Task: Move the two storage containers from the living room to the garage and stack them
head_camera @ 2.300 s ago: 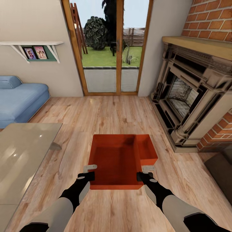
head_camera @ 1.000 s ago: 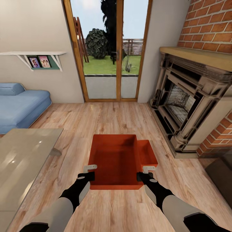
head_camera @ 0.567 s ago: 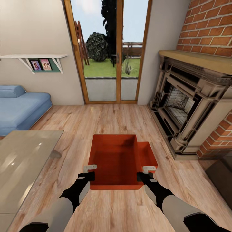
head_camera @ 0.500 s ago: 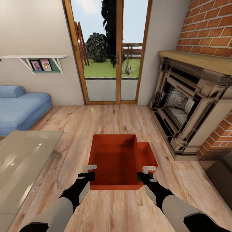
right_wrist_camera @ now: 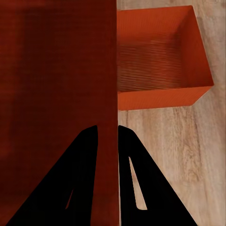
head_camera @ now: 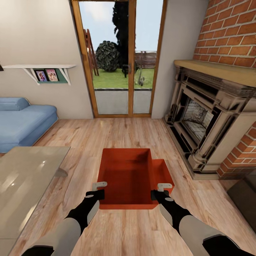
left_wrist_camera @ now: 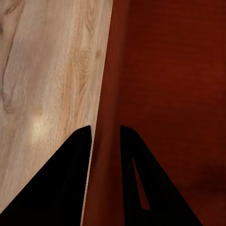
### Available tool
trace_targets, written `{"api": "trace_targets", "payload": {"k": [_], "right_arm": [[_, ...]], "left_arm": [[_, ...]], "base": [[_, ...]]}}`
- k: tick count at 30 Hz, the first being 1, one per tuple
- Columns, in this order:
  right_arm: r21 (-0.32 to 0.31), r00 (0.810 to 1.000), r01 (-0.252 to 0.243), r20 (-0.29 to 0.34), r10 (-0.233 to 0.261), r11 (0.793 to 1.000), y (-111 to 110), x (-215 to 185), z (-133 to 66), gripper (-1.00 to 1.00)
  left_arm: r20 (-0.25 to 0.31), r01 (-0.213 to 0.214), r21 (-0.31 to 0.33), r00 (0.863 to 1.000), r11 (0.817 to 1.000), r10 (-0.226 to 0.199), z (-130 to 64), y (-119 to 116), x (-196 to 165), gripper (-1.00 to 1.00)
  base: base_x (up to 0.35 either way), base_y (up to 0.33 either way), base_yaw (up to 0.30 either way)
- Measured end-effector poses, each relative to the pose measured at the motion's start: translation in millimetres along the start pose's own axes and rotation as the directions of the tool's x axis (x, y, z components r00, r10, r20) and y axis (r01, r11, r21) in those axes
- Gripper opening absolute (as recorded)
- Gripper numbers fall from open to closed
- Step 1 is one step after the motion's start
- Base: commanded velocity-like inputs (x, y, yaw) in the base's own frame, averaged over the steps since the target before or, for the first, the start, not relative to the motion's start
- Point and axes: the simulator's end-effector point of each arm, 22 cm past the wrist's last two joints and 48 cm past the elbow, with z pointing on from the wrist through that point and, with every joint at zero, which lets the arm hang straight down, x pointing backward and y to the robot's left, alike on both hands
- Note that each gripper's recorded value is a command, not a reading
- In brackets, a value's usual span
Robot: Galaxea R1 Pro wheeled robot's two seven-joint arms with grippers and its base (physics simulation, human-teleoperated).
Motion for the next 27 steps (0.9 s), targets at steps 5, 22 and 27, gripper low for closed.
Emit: {"api": "trace_targets", "payload": {"k": [5,22,27], "right_arm": [[0.0,1.0,0.0,0.008,0.0,1.0,0,-5,-2.1,-1.0],[-0.001,0.999,0.001,0.036,-0.001,1.0,0,-20,-9.3,-1.0],[-0.001,0.999,0.001,0.044,-0.001,1.0,0,-25,-11.5,-1.0]], "left_arm": [[0.008,0.001,0.001,1.0,1.0,-0.001,-2.4,0,-4,-1.0],[0.035,0.004,0.003,0.999,1.0,-0.004,-10.9,-1,-19,-1.0],[0.044,0.005,0.004,0.999,1.0,-0.005,-13.4,-1,-23,-1.0]], "base": [[0.0,0.0,0.0],[0.0,0.0,0.0],[0.0,0.0,0.0]]}}
